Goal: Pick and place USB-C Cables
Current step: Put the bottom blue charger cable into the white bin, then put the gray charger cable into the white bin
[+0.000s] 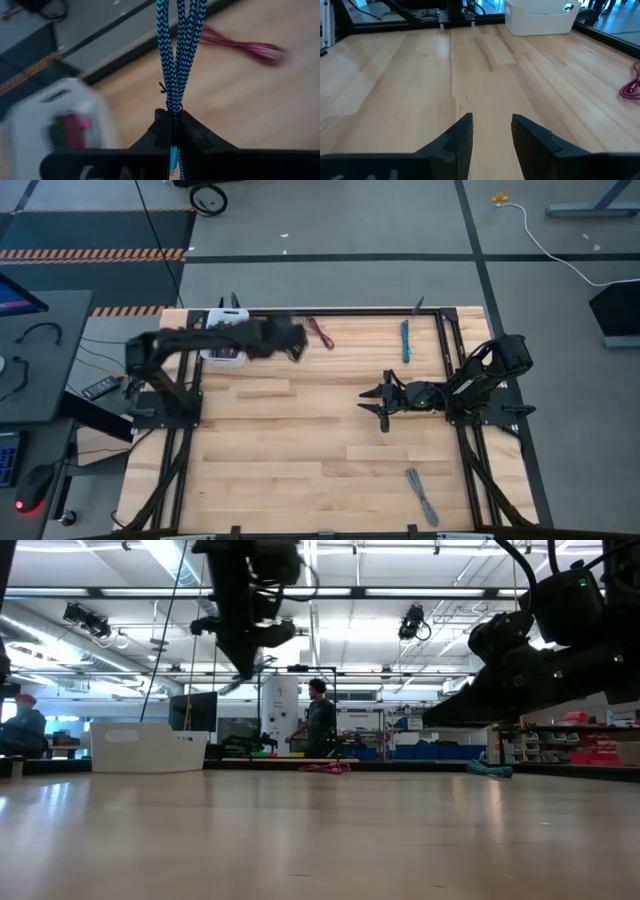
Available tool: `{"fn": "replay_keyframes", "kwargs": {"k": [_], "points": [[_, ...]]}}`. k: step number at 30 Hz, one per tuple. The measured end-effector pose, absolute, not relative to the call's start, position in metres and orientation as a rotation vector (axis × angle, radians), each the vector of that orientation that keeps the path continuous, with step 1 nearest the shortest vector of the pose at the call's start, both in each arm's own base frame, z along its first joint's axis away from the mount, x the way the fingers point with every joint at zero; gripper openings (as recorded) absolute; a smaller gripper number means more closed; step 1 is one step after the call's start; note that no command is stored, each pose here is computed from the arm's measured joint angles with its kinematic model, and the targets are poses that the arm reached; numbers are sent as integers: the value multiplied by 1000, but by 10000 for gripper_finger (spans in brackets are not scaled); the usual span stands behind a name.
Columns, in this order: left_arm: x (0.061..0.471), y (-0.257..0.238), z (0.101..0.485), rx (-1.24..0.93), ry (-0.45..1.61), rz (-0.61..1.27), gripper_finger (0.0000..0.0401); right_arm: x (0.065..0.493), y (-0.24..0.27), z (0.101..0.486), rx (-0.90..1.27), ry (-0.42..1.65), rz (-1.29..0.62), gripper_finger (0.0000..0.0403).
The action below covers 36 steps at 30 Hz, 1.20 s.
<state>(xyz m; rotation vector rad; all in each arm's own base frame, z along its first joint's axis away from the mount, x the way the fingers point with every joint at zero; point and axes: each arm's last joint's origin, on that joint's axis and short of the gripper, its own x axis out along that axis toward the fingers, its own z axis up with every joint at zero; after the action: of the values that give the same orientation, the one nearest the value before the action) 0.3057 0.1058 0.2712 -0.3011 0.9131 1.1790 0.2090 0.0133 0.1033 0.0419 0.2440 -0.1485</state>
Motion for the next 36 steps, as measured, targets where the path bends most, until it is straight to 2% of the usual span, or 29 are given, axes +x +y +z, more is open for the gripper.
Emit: {"fn": "replay_keyframes", "kwargs": {"k": [6,13,23,28,32,36], "points": [[252,155,286,-389,1015,1354,16,208,13,101,41,265,-149,140],[216,193,252,-564,1160,1379,16,208,14,100,44,276,-145,140],[183,203,195,-785,1202,1350,23,208,15,99,85,294,-103,140],[175,199,176,-811,1215,1342,36,208,15,99,85,294,-104,140],[170,196,170,-810,1243,1341,56,208,15,99,77,293,-107,140],[171,197,173,-763,1264,1313,94,208,14,99,55,289,-107,140]]}}
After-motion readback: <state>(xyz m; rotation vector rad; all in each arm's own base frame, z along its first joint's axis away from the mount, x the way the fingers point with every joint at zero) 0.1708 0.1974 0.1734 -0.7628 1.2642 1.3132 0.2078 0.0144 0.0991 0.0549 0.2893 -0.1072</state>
